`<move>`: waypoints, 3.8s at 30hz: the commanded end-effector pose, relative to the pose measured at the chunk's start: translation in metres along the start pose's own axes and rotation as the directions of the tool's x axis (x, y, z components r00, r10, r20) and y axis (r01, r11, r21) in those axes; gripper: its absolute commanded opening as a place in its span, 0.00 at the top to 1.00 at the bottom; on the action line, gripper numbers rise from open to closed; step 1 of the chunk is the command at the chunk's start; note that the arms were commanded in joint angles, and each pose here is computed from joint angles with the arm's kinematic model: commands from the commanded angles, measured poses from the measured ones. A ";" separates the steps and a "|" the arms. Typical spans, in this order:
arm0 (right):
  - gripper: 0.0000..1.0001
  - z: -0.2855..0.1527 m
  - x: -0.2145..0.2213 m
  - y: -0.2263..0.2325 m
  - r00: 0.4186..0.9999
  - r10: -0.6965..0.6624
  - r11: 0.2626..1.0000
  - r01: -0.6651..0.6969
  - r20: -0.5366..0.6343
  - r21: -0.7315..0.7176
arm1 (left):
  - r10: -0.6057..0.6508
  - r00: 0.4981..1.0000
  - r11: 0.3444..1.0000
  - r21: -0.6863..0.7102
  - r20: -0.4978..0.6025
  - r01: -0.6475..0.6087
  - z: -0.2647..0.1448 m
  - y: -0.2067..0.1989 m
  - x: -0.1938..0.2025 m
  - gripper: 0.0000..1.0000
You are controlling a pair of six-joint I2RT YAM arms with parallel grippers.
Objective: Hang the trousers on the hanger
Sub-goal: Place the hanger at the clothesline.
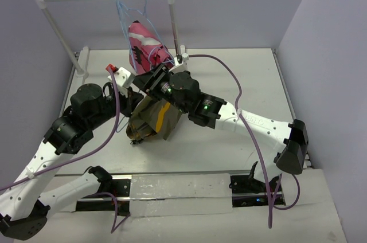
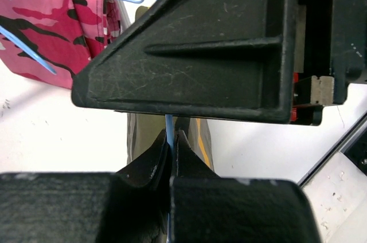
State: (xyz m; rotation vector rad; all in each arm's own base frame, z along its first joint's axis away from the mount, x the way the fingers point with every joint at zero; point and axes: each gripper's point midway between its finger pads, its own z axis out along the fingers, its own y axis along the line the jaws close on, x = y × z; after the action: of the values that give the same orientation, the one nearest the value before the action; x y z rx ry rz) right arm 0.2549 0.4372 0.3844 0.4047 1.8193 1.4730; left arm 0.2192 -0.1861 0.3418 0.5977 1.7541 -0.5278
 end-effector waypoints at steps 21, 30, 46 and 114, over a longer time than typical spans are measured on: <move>0.46 -0.034 -0.036 0.011 0.994 -0.063 0.998 0.064 0.088 -0.012 | 0.192 0.955 0.965 -0.219 0.226 -0.142 -0.083 0.043 -0.061 1.00; 0.46 -0.043 -0.041 -0.001 0.992 -0.066 0.998 0.064 0.112 0.019 | 0.317 0.935 0.948 -0.092 0.162 -0.305 -0.116 0.019 -0.033 1.00; 0.46 -0.052 -0.045 -0.016 0.989 -0.074 0.996 0.066 0.126 0.067 | 0.370 0.924 0.878 -0.363 0.095 -0.314 -0.160 0.064 -0.018 1.00; 0.47 -0.184 -0.148 -0.066 0.879 -0.141 0.978 0.053 0.456 0.200 | 0.281 0.954 0.618 -0.780 0.103 -0.098 -0.082 0.225 -0.130 1.00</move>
State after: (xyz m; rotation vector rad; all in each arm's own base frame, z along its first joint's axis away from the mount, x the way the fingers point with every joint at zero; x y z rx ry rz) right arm 0.2338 0.2120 0.3865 0.6387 1.5882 1.0820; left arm 0.3193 0.0302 0.3731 0.1700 1.8504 0.4318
